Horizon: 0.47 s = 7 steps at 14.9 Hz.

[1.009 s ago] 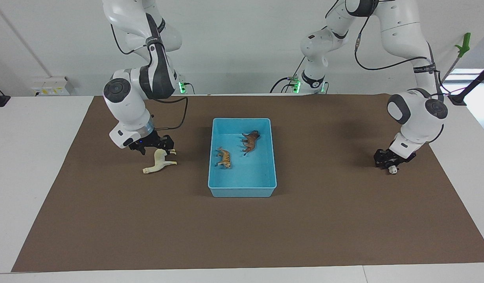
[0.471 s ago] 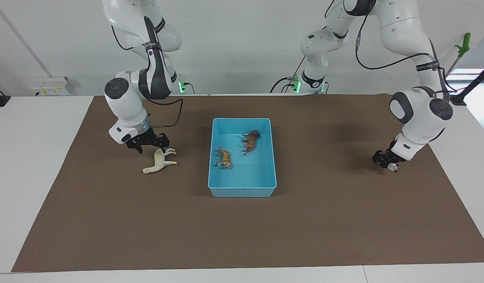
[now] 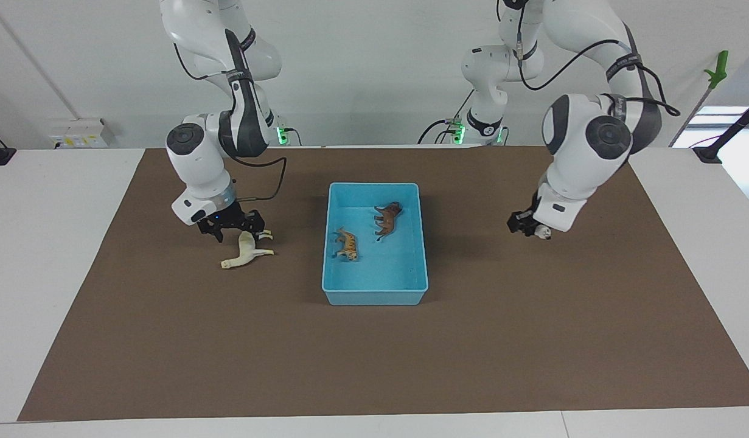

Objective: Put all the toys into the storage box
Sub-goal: 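Grasp the black-and-white panda with the left gripper and carry it over the box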

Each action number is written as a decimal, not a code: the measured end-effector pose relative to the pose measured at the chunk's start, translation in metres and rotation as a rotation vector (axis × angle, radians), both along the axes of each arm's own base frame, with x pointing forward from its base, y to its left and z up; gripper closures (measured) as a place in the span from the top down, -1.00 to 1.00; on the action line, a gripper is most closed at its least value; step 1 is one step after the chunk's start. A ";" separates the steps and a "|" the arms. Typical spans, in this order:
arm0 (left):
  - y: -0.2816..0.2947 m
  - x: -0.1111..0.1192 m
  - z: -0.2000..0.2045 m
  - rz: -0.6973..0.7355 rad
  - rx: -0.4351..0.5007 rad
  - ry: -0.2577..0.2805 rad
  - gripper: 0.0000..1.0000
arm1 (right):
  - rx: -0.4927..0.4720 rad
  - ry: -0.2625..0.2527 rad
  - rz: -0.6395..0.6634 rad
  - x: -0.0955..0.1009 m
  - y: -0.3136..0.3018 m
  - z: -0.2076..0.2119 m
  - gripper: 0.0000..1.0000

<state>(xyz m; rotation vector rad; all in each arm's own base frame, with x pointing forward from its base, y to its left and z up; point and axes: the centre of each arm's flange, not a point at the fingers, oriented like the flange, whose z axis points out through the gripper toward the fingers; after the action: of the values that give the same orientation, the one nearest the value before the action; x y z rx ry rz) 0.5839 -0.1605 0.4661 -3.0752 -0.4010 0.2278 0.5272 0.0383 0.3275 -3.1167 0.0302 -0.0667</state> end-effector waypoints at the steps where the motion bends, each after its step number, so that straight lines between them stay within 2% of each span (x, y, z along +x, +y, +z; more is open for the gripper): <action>1: -0.039 -0.012 0.011 0.062 -0.021 -0.004 -0.08 | 0.000 -0.003 0.000 0.001 0.000 -0.005 0.99; 2: -0.077 -0.027 0.018 0.105 -0.028 -0.007 -0.08 | 0.000 0.000 0.000 0.002 0.000 -0.010 0.89; 5: -0.176 -0.074 0.018 0.158 -0.041 -0.052 -0.08 | -0.001 0.010 -0.001 0.002 0.000 -0.015 0.24; 7: -0.215 -0.097 0.002 0.169 -0.066 -0.087 -0.08 | 0.001 0.005 -0.002 0.002 0.002 -0.013 -0.15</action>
<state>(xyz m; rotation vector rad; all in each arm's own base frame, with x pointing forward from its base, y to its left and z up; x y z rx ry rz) 0.4867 -0.3758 0.4683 -3.1257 -0.6714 0.1131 0.5296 0.0399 0.3145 -3.1162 0.0340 -0.0586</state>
